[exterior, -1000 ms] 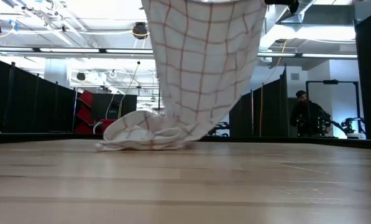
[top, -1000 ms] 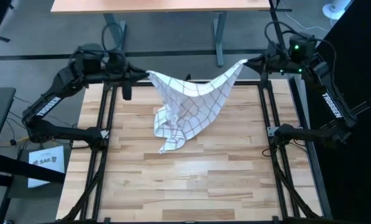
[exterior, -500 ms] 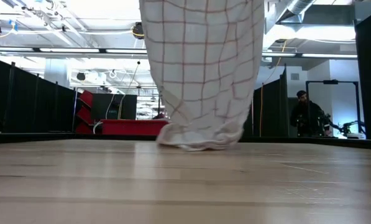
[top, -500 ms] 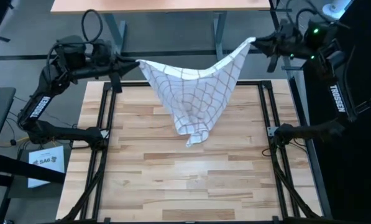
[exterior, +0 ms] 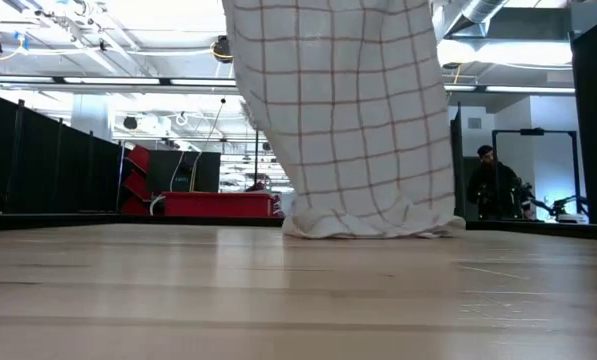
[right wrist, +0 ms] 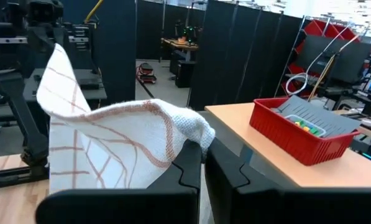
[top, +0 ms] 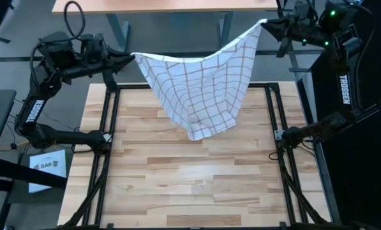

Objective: Roll towel
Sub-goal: Roll the white squared towel

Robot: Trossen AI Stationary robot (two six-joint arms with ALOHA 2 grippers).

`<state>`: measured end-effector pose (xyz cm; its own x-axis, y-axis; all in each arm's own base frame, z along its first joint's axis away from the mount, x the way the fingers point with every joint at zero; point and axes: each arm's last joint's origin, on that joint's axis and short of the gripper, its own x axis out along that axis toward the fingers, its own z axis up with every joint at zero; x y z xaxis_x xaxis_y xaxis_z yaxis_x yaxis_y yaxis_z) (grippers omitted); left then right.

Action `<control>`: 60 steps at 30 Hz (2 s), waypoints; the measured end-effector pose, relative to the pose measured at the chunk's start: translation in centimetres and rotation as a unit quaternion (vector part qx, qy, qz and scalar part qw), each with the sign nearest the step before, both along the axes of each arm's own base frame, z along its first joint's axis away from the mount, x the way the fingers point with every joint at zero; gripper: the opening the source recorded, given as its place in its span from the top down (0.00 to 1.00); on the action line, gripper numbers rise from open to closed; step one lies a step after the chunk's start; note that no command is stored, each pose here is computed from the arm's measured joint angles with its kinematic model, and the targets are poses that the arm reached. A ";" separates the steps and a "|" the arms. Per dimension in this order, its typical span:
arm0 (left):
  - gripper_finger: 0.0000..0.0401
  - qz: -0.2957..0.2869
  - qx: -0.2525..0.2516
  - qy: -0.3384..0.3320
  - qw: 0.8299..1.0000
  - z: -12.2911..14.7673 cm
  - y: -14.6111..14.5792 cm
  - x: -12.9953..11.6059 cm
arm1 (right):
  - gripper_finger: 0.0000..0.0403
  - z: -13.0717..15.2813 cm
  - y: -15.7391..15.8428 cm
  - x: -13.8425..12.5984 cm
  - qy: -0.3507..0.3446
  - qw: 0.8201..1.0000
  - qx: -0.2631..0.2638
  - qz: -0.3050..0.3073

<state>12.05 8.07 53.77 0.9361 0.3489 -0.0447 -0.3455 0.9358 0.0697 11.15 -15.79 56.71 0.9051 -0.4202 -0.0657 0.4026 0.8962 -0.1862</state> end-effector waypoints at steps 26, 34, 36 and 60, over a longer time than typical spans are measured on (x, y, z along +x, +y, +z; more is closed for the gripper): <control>0.98 -0.013 0.014 0.018 1.000 5.2 0.5 0.8 | 1.00 3.2 -0.6 0.6 -0.057 0.997 -0.034 0.046; 0.98 -0.023 0.009 0.025 0.999 5.1 1.8 1.9 | 1.00 3.1 -1.5 1.4 -0.063 0.996 -0.032 0.059; 0.98 -0.020 0.015 0.016 1.000 5.3 1.9 1.6 | 1.00 3.3 -1.5 1.4 -0.071 0.995 -0.037 0.060; 0.98 0.003 0.114 -0.082 0.990 8.2 0.0 -1.5 | 1.00 6.2 -1.4 -0.2 -0.161 0.976 -0.142 0.047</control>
